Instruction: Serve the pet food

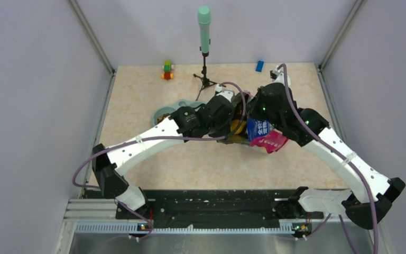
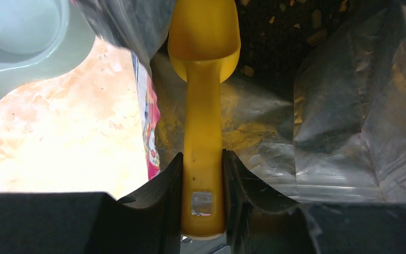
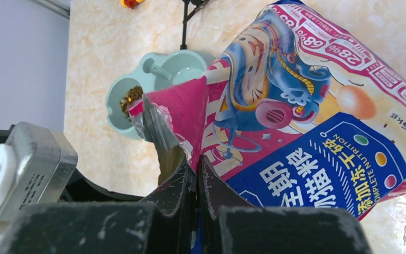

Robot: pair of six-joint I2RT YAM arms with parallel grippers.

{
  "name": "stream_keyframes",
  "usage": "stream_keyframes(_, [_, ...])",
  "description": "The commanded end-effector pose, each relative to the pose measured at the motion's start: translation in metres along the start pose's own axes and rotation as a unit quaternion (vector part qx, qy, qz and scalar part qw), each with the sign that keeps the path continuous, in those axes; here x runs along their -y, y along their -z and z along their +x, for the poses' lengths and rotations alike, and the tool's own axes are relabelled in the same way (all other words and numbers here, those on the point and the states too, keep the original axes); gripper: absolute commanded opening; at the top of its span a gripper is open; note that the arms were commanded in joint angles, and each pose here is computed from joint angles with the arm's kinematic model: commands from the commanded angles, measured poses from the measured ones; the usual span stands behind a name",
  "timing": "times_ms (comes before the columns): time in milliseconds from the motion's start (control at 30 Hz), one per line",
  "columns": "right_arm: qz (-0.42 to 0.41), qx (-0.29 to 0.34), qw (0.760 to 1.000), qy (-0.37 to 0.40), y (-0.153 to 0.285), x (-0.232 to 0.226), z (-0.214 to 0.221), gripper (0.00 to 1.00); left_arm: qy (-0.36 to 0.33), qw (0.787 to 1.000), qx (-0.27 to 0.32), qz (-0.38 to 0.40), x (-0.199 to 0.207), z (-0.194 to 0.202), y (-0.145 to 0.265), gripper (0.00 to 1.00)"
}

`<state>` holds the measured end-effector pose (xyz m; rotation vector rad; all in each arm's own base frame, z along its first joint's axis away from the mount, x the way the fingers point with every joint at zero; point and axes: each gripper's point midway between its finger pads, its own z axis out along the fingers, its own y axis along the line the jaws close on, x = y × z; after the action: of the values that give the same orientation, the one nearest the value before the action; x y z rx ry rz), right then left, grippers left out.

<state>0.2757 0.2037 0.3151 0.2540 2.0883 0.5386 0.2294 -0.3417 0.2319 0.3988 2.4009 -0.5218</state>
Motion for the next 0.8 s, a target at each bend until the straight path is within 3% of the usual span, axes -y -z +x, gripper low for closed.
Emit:
stream_keyframes(0, [-0.022, 0.017, 0.999, -0.031, -0.005, -0.012, -0.003, 0.0, 0.014, 1.0, 0.013, 0.012, 0.008, -0.004, 0.006, 0.0])
stream_keyframes(167, [-0.023, 0.02, 0.999, -0.04, -0.004, -0.012, -0.003, 0.0, 0.035, 0.999, 0.009, 0.013, 0.014, 0.005, -0.015, 0.0])
stream_keyframes(767, [-0.027, 0.015, 0.998, -0.046, 0.018, -0.004, -0.006, 0.0, -0.029, 0.994, 0.102, -0.021, -0.005, -0.002, -0.079, 0.0])
